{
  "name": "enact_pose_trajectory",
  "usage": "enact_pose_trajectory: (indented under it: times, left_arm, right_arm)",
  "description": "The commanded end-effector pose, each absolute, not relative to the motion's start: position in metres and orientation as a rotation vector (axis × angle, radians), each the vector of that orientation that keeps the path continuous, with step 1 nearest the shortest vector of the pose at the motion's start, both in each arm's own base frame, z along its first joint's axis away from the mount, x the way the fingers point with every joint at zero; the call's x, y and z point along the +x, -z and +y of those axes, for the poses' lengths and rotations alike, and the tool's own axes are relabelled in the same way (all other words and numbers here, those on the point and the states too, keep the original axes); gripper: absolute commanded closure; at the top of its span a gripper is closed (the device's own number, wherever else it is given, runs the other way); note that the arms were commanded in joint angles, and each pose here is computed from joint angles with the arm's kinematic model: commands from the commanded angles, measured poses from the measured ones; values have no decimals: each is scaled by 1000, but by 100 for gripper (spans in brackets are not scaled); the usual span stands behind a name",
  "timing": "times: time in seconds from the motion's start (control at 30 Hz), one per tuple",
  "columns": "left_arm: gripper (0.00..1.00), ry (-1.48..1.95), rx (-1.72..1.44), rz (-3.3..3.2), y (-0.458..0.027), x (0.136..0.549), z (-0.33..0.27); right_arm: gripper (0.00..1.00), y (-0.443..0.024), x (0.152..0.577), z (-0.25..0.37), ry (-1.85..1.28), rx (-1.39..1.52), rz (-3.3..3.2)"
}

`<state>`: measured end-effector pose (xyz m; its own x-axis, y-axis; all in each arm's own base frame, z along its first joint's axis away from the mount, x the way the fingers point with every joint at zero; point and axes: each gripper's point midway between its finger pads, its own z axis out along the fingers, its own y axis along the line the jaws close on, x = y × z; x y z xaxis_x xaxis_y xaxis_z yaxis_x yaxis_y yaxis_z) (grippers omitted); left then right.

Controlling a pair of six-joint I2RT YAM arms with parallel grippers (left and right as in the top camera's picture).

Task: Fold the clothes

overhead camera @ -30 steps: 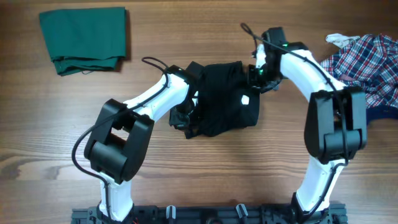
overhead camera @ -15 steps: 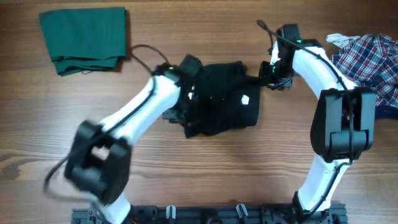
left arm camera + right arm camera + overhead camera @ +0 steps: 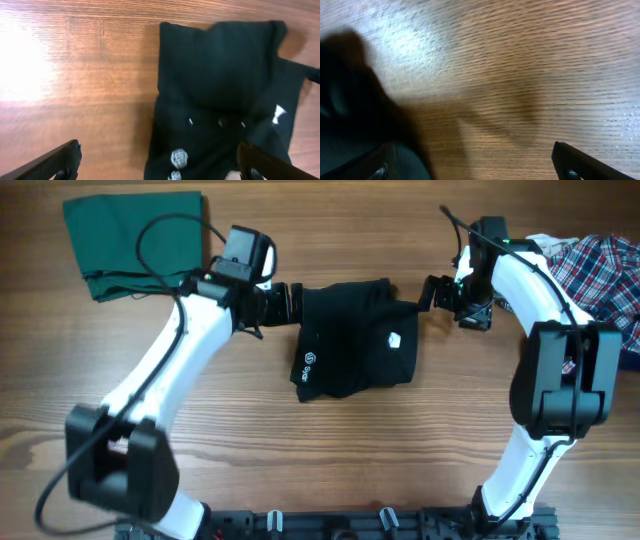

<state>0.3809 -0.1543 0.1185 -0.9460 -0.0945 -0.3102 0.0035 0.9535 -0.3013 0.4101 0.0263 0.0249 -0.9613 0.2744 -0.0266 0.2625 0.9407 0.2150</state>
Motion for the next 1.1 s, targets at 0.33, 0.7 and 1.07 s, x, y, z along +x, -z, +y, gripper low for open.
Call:
enact_pose_trajectory:
  times: [0.33,0.7,1.07]
  left_arm:
    - [0,942,141,2919,-31,377,-198]
    - [0,1012,216,2941,-3,372,-211]
    - [0,1084,286,3014,24,344,-252]
  right_arm:
    - [0,-24,403,-51,-419,719,2990]
    - [0,-24,408,-65,-399,792,2943]
    - [0,-24,410,-67,-402,782,2934]
